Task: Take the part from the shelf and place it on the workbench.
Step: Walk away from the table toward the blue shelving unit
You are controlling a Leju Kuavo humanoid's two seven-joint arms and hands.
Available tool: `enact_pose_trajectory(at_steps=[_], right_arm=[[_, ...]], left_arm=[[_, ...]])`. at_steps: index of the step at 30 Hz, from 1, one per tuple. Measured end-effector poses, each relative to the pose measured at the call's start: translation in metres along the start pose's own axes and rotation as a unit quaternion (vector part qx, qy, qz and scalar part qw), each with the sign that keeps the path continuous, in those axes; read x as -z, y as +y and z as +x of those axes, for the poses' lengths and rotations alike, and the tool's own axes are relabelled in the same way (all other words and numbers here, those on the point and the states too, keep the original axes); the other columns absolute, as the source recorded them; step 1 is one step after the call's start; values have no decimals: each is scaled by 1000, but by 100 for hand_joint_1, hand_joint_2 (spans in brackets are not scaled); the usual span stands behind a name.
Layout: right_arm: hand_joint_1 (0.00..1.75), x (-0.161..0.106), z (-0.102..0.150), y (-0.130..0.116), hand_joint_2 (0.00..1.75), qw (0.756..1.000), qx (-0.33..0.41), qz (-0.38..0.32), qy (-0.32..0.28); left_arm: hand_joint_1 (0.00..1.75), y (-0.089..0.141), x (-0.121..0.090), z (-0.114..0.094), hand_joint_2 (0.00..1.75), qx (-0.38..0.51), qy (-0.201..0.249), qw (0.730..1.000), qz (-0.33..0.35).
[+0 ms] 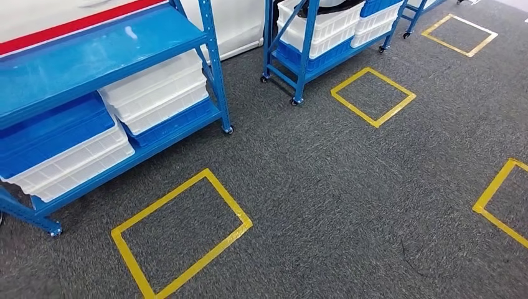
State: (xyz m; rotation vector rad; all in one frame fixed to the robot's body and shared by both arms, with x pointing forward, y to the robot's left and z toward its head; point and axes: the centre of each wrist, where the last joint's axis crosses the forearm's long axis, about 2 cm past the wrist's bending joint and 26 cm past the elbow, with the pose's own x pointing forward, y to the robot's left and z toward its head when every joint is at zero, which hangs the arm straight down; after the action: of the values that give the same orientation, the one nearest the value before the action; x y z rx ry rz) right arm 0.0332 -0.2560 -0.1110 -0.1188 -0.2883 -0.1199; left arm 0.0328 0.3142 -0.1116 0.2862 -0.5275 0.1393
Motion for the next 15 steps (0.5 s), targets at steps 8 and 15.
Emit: enact_pose_trajectory(at_steps=[8, 15], right_arm=[[0, -1, -3, -1, 0, 1000, -1, -1, -2], [0, -1, -3, -1, 0, 1000, -3, 0, -2]], left_arm=[[0, -7, -2, 0, 0, 0, 2, 1000, -7], [0, -10, -3, -1, 0, 0, 3, 1000, -10]])
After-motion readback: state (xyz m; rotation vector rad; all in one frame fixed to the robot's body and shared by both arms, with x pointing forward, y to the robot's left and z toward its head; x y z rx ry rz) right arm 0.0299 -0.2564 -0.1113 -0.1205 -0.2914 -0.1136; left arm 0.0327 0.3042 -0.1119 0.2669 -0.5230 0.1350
